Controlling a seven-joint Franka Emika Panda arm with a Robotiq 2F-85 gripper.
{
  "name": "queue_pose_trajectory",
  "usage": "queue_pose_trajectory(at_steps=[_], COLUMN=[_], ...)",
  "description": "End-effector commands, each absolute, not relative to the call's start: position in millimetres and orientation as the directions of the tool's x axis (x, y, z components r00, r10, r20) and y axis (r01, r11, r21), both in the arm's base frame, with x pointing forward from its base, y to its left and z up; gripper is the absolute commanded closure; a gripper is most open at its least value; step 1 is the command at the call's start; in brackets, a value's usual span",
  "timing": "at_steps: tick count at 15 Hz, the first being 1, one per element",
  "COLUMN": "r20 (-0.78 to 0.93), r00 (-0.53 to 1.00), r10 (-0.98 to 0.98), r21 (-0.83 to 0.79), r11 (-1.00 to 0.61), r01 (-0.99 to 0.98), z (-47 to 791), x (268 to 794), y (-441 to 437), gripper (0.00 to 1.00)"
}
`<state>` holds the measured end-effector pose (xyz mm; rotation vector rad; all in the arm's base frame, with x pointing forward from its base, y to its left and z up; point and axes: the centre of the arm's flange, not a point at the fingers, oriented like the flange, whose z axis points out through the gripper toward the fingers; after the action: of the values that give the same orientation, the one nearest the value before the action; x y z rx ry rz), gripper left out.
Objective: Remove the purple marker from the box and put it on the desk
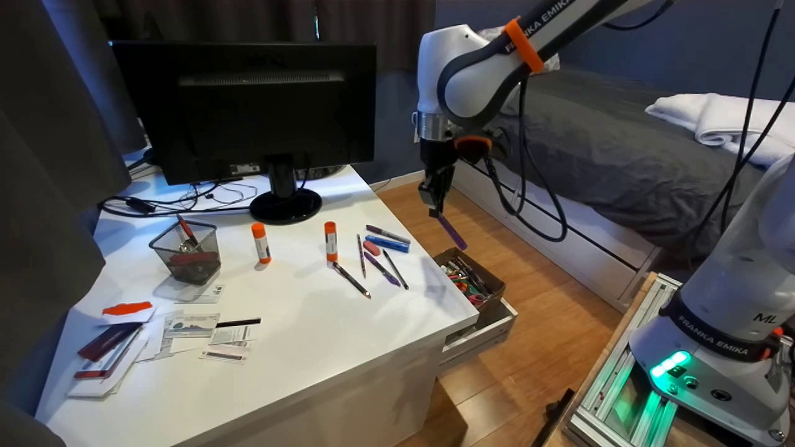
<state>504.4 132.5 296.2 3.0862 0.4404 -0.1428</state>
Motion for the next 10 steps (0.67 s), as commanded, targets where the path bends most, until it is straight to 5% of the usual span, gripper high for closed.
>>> queue_pose_trajectory(at_steps=[1,10], r20=[-0.160,-0.225], r00=[0.974,0.962], r10=[0.159,-0.156], r21=[0.002,0.061], r11=[-0.987,-0.987], r01=[0.162,-0.146], z=[267.5,201.8], x=[533.9,553.3], y=[152.7,148.1], gripper=[0.95,0.95])
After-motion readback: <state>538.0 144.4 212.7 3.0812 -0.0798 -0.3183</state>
